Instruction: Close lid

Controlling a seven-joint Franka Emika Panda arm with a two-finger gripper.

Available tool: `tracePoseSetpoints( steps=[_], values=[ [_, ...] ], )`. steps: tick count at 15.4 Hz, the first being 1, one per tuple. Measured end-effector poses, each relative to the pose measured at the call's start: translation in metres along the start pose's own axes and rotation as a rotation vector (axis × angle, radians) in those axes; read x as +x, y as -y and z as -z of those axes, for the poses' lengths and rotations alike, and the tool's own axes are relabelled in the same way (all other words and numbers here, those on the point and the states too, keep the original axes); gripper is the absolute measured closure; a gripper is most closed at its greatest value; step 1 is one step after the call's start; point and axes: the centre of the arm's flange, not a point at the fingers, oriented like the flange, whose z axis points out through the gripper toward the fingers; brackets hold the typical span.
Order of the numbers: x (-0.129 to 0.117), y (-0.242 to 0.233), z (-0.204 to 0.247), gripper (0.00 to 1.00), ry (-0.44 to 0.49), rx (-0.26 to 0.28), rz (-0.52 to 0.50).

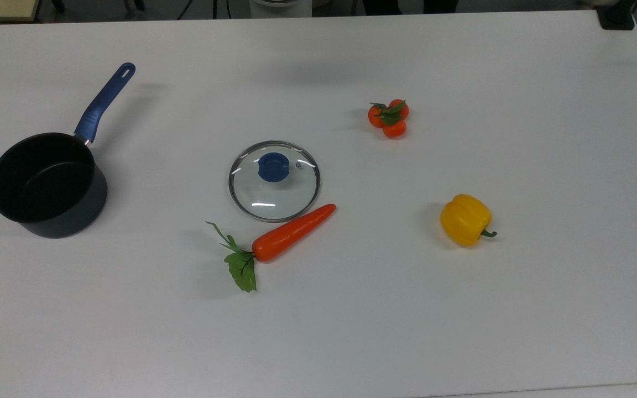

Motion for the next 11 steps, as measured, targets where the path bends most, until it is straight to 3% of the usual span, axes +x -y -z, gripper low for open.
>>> tracePoseSetpoints(
  steps=[11],
  values=[
    [-0.0014,-0.0042,-0.0034,0.0,0.007,0.0,-0.007]
  ],
)
